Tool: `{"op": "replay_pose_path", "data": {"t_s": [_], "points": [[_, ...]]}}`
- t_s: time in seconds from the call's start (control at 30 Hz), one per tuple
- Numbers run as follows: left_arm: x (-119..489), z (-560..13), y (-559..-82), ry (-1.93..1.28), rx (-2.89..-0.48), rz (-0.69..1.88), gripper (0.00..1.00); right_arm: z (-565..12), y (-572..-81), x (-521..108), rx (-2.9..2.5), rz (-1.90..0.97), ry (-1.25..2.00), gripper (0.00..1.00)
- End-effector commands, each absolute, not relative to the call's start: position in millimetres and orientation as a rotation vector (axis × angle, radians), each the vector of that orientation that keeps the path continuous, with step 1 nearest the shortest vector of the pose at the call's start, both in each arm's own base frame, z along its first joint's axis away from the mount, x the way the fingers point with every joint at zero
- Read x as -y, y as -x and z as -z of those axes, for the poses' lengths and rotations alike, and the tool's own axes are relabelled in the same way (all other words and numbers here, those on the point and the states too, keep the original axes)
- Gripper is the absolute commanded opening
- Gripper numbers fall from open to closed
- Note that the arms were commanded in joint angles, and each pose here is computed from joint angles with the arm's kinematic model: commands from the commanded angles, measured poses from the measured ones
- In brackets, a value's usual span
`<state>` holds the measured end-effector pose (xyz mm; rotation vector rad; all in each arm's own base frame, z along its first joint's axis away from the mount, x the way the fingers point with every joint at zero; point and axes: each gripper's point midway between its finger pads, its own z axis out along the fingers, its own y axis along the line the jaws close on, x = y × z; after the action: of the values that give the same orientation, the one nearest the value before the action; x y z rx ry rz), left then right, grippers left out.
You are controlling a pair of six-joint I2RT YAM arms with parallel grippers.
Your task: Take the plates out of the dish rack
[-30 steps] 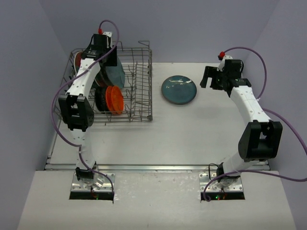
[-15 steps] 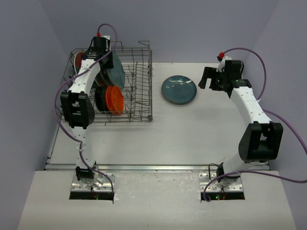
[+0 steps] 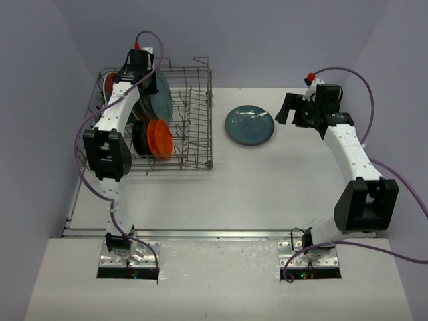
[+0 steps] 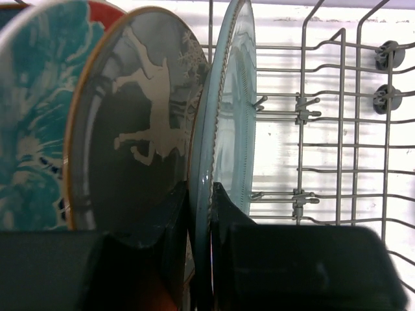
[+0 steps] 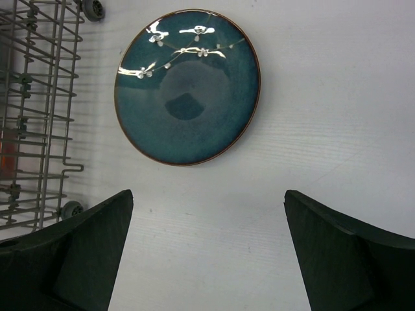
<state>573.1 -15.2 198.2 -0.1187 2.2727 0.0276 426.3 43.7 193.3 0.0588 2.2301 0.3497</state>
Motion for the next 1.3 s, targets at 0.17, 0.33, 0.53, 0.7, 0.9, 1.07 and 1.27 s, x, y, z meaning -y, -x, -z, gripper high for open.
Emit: {"op": "replay_pose_path", "data": {"t_s": [0.17, 0.33, 0.53, 0.7, 0.9, 1.07, 1.27], "points": [[17, -418, -550, 0.058, -1.734, -0.152, 0.00, -227, -426, -54, -2.134, -0.413, -0.052, 0.99], [21, -459, -530, 0.073, -1.646, -0.110, 0.00, -239, -424, -63, -2.094, -0.470, -0.017, 0.99], [57, -516, -479, -0.029, -1.518, 0.156, 0.00, -271, -407, -98, -1.978, -0.697, 0.123, 0.99], [120, -531, -418, -0.251, -1.491, 0.544, 0.00, -307, -380, -138, -1.871, -1.022, 0.248, 0.99], [176, -483, -372, -0.403, -1.617, 1.011, 0.00, -338, -362, -168, -1.789, -1.219, 0.353, 0.99], [193, -448, -355, -0.459, -1.672, 1.207, 0.00, -360, -343, -201, -1.723, -1.283, 0.478, 0.99], [206, -419, -343, -0.487, -1.725, 1.345, 0.00, -350, -337, -227, -1.743, -1.305, 0.534, 0.99]]}}
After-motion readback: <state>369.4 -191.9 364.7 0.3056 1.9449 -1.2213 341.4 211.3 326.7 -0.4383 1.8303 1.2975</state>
